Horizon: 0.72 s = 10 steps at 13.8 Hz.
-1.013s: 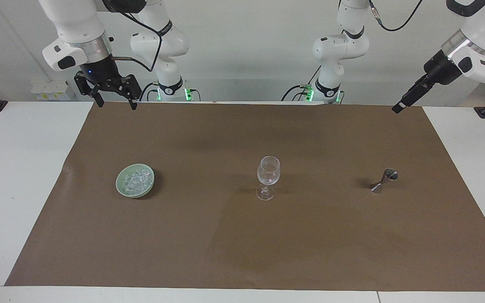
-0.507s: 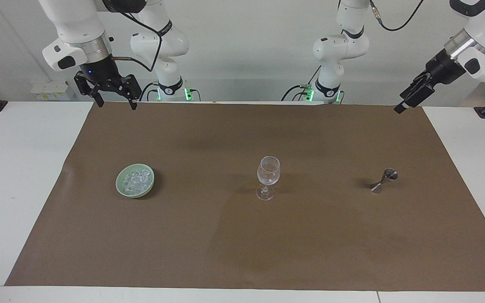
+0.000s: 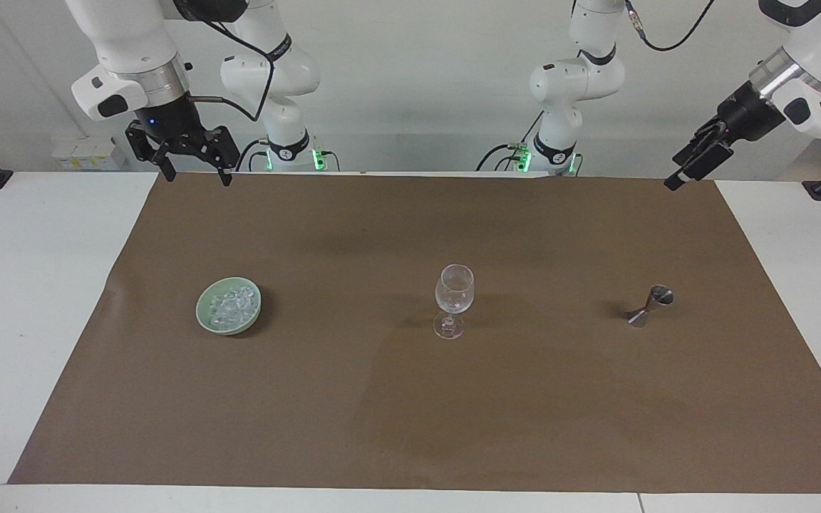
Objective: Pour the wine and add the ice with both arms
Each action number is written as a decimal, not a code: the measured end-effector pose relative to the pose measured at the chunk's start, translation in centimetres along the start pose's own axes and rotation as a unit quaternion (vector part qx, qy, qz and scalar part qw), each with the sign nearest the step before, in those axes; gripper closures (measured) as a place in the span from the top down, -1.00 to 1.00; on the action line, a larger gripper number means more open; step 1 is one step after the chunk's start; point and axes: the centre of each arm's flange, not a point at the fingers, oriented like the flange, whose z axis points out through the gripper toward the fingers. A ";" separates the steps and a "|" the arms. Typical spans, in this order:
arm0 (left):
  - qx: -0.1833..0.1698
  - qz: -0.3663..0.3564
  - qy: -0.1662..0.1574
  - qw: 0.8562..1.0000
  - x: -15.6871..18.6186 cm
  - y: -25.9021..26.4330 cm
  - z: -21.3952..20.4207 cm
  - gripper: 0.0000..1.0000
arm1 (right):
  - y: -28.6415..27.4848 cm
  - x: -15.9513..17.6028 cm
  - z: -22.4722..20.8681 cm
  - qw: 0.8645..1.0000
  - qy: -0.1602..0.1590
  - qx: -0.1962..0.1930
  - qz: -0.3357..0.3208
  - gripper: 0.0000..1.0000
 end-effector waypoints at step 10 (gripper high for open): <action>-0.034 -0.154 -0.110 0.981 12.1 -7.3 5.4 1.00 | 0.0 0.0 0.0 1.000 0.000 0.000 0.000 1.00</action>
